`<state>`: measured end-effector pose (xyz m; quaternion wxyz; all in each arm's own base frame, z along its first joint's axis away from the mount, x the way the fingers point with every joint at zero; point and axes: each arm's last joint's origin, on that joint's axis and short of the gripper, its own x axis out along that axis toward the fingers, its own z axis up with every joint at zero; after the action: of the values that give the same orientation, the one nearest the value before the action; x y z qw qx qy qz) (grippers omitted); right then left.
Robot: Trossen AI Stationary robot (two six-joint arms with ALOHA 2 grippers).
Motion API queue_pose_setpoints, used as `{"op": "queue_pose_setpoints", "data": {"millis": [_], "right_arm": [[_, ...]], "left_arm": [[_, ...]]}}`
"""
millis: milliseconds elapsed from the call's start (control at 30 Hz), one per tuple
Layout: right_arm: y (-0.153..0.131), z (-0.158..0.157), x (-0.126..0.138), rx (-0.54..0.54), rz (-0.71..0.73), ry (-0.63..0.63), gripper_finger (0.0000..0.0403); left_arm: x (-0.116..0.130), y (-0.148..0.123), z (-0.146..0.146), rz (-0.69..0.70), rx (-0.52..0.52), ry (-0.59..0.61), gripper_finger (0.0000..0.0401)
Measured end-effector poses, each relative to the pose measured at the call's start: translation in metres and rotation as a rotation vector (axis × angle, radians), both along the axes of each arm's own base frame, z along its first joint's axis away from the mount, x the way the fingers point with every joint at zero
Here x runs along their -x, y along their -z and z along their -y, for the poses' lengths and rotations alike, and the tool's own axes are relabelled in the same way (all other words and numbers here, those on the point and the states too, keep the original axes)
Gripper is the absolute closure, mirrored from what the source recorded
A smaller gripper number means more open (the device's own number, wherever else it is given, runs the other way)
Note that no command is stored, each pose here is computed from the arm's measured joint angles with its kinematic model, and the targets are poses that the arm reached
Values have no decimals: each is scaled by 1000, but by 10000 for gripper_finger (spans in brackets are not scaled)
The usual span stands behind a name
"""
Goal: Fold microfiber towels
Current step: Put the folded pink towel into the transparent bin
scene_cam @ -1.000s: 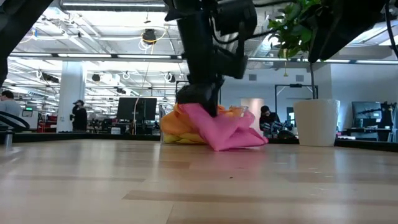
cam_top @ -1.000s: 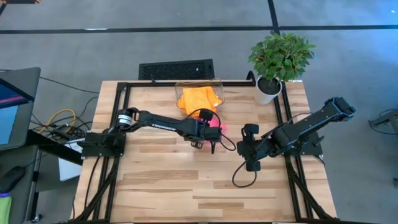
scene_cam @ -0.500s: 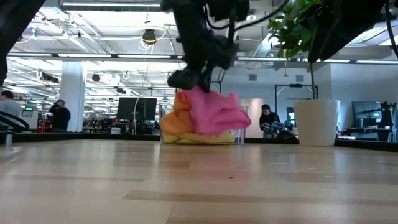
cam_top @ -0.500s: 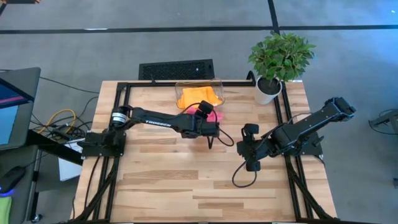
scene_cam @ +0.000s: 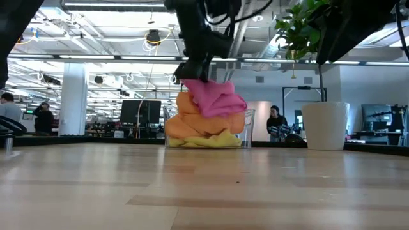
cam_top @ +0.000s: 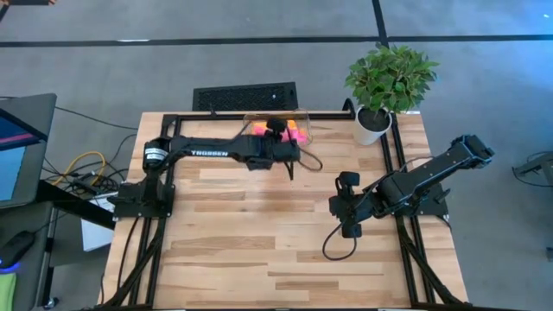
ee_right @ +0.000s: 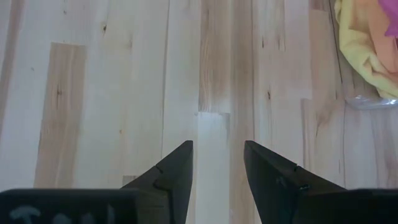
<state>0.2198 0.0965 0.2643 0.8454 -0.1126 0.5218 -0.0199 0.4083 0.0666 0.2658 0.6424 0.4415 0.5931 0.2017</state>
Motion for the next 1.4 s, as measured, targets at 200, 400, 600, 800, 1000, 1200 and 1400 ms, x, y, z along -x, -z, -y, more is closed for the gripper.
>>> {"op": "queue_pose_setpoints", "data": {"millis": [200, 400, 600, 800, 1000, 1200, 1400], "right_arm": [[0, 0, 0, 0, 1, 0, 235], [0, 1, 0, 0, 1, 2, 235], [0, 1, -1, 1, 1, 5, 235], [0, 1, 0, 1, 1, 5, 235], [0, 1, 0, 3, -2, 5, 235], [0, 1, 0, 3, -2, 5, 235], [0, 1, 0, 3, -2, 5, 235]], "left_arm": [[12, -23, -30, 144, 47, -75, 401], [26, -43, -43, 264, 150, -95, 401], [26, -33, -63, 304, 282, -125, 401], [22, -17, -74, 294, 332, -156, 400], [23, -9, -79, 282, 387, -179, 383], [20, -2, -80, 262, 392, -181, 354], [18, 7, -81, 235, 392, -193, 306]]}}
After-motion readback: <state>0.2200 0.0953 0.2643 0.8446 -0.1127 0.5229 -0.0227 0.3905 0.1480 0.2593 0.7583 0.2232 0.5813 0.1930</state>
